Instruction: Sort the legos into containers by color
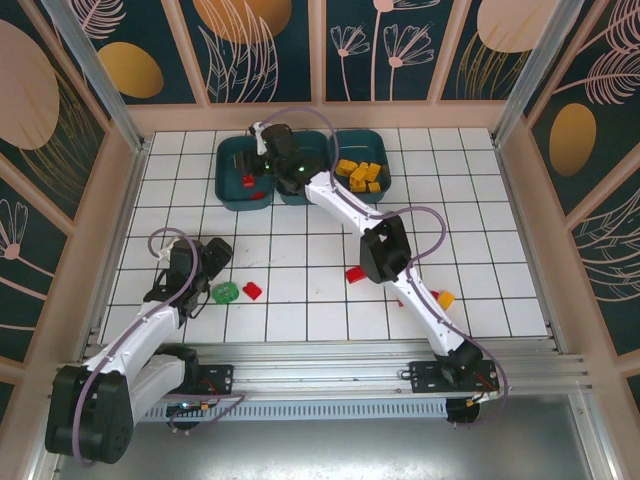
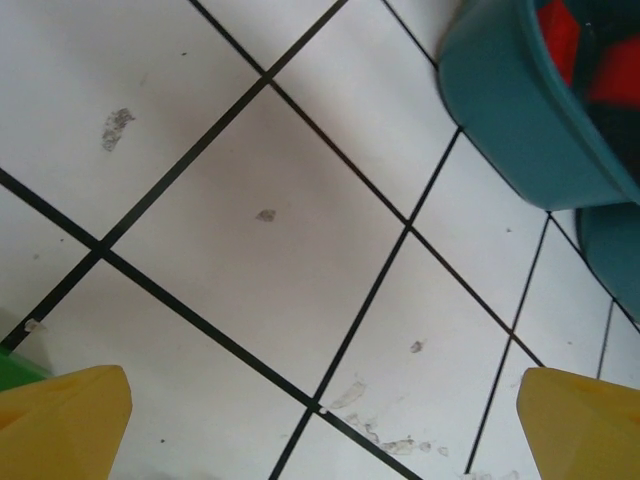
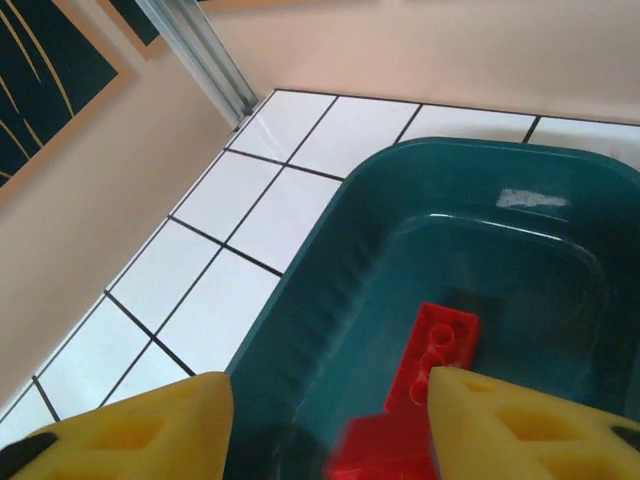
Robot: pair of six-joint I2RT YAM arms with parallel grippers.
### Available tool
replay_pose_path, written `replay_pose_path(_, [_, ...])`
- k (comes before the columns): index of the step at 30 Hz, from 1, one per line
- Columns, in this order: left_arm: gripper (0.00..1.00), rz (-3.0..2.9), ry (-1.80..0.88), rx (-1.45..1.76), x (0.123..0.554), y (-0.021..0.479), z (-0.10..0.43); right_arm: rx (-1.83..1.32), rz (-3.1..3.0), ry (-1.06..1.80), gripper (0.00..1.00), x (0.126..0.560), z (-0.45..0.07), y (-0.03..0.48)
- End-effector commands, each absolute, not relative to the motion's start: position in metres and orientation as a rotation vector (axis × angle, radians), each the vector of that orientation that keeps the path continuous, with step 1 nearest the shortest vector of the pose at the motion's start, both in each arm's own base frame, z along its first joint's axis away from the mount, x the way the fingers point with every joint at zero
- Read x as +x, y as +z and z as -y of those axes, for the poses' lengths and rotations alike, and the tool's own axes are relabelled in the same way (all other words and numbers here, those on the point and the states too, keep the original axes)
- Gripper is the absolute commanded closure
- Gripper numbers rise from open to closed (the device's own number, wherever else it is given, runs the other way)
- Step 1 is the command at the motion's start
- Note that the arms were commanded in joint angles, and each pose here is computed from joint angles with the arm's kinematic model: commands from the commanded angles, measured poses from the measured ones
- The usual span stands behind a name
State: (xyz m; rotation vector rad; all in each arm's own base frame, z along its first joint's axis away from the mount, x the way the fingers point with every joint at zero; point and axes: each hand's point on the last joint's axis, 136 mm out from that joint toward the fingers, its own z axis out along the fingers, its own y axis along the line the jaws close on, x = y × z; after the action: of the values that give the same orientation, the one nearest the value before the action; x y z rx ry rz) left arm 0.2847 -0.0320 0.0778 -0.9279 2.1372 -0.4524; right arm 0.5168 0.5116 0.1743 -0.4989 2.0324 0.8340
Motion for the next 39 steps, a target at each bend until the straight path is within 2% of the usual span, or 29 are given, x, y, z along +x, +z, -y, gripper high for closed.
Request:
replay_pose_path(1, [0.01,-2.129,-0.480,-0.865,0.291,0.098,0.037,-0.542,-1.977,0.869,0.43,0.502,-0.505,0.220])
replay_pose_path(7, [0.02,-2.084,-0.531,-0.784,0.303,0.130,0.044,-0.561,-1.892,0.836,0.47,0.473,-0.485,0.286])
replay_pose_path(11, [0.03,-2.088,-0.638,-0.699,0.310,0.138,0.062,-0.512,-1.873,0.756,0.46,0.441,-0.443,0.297])
replay_pose_path(15, [0.03,-2.104,-0.857,-0.563,0.317,0.138,0.103,-0.369,-1.951,0.583,0.41,0.424,-0.361,0.255])
replay_pose_path(19, [0.01,-2.174,-0.915,-0.382,0.324,0.132,0.159,-0.179,-2.096,0.478,0.34,0.420,-0.260,0.199])
replay_pose_path(23, [0.03,-2.221,-1.030,-0.254,0.333,0.126,0.214,-0.050,-2.253,0.370,0.32,0.422,-0.190,0.154])
replay_pose_path(27, [0.04,-2.218,-1.086,-0.249,0.341,0.125,0.237,0.024,-2.308,0.291,0.31,0.426,-0.155,0.128])
replay_pose_path(31, [0.04,-2.243,-1.073,-0.300,0.341,0.115,0.237,0.103,-2.372,0.205,0.31,0.433,-0.124,0.104])
replay_pose_path(39, [0.04,-2.281,-0.989,-0.375,0.330,0.099,0.219,0.157,-2.480,0.272,0.36,0.445,-0.116,0.060])
